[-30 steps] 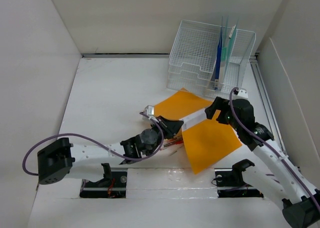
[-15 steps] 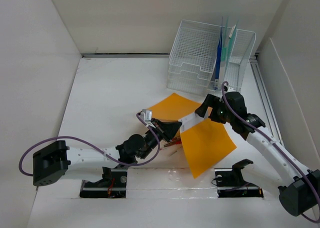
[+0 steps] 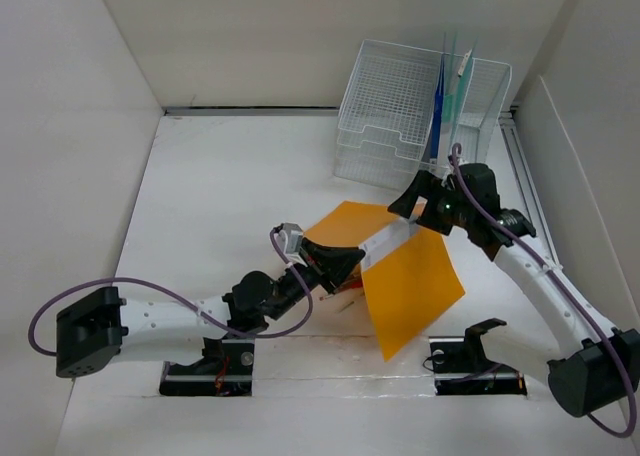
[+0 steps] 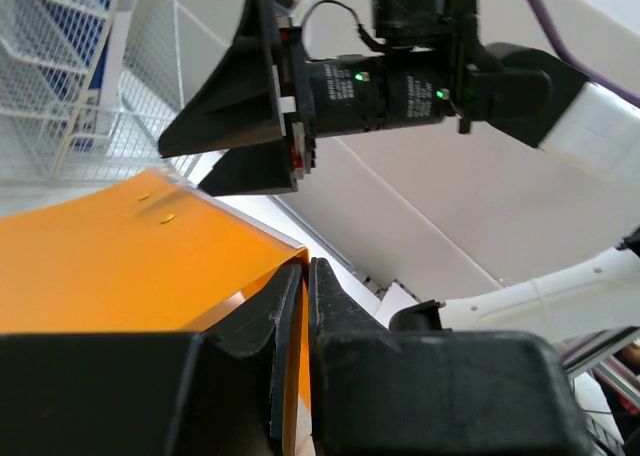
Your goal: Organize the desk
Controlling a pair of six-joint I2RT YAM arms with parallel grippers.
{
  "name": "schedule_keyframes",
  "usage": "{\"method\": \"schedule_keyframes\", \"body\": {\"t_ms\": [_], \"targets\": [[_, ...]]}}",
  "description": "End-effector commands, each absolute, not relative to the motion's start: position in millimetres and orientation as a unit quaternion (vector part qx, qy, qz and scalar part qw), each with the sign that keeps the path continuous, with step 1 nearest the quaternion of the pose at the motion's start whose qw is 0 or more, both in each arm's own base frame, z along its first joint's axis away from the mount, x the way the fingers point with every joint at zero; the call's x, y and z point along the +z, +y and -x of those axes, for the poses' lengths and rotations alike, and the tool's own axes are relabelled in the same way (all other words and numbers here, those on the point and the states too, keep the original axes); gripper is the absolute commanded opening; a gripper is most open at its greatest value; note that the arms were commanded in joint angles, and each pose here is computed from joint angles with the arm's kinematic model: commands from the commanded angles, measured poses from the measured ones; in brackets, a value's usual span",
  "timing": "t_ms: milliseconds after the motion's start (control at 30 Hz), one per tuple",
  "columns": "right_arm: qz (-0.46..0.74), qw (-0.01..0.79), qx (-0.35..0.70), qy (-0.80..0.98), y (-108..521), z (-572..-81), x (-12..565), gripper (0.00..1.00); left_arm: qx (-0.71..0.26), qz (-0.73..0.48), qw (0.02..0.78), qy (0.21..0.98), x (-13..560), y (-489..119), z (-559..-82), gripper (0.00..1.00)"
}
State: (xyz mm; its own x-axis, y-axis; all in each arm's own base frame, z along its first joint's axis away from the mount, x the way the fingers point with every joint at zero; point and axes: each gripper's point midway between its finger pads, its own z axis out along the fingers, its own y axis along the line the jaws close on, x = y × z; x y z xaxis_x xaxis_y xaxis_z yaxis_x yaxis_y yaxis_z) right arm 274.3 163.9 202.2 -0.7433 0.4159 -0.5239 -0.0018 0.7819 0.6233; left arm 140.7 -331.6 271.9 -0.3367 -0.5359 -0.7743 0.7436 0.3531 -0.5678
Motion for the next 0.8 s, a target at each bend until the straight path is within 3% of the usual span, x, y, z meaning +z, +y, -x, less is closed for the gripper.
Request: {"method": "schedule_keyframes", "body": {"t_ms": [0, 333, 600, 767], "targets": [[-0.101, 0.319, 0.344, 0.877, 177.0, -274.9, 223.2, 1.0, -0.608, -0.105, 0.596, 0.514, 320.9, -321.6, -123.5, 0.0], [-0.076, 0.175, 0.331, 0.924, 190.3, -243.0, 204.9, 1.0, -0.591, -0.171, 0.626, 0.478, 336.0, -327.5, -113.3, 0.0], [-0.071, 0.158, 0.383, 0.908, 200.7, -214.5, 234.1, 1.0, -0.544, -0.166, 0.664, 0.485, 345.5, -336.5, -133.6, 0.0], [-0.072, 0.202, 0.448, 0.868, 219.5, -213.5, 285.8, 1.0, -0.541, -0.176, 0.67, 0.477, 366.7, -350.0, -135.7, 0.0]]}}
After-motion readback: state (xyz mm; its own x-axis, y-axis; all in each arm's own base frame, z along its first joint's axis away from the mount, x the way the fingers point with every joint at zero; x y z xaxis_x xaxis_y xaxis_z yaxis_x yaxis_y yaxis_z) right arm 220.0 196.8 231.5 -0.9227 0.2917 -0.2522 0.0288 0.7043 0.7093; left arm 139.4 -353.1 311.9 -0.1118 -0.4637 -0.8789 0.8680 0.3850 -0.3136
